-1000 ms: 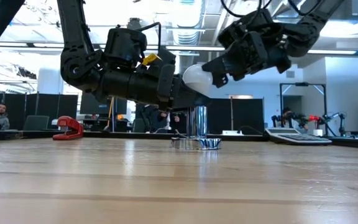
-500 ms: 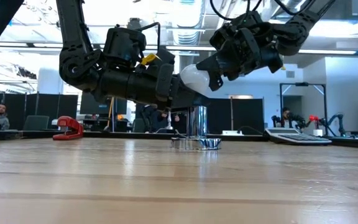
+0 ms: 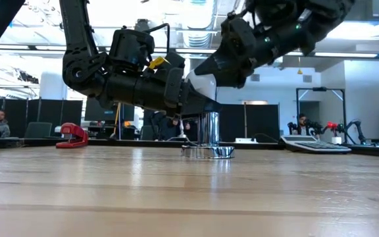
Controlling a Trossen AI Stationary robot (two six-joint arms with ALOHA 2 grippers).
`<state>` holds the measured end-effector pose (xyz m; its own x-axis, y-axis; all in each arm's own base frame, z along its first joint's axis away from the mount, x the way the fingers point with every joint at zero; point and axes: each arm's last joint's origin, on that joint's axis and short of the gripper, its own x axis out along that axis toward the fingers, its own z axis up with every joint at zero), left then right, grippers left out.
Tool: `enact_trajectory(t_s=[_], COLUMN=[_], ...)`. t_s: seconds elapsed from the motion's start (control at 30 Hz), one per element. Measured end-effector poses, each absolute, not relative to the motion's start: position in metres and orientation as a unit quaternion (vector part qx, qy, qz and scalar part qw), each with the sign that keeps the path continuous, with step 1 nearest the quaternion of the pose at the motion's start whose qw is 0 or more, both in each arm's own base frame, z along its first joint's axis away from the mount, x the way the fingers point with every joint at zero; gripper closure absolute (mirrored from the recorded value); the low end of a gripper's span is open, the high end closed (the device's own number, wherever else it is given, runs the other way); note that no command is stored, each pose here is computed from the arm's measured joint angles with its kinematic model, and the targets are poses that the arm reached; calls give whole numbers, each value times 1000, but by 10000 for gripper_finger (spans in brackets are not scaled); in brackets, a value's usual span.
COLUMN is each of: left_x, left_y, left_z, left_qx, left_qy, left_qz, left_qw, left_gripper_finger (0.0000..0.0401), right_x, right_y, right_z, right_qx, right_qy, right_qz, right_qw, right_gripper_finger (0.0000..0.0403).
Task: Screw lightbulb
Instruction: Insert the lightbulb into the silver lamp socket
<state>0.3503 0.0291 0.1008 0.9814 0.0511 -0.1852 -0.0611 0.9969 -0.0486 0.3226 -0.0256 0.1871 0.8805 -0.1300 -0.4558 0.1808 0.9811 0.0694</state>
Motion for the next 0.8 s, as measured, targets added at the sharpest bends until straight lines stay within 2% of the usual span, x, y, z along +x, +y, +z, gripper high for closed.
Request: enact_trajectory(t_s=[0.33, 0.8], left_x=[350, 350], left_y=[29, 29], left_z=[100, 99], left_qx=[-32, -29], left_qy=[97, 102], left_qz=[31, 32], left_qw=[994, 994], left_gripper_finger=[255, 255], right_x=[319, 305], right_y=[18, 37], right_z=[186, 168], right_qx=[57, 70], right_qy=[202, 201], right_qz=[-234, -353], right_qw=[949, 911], right_gripper_finger=[118, 118])
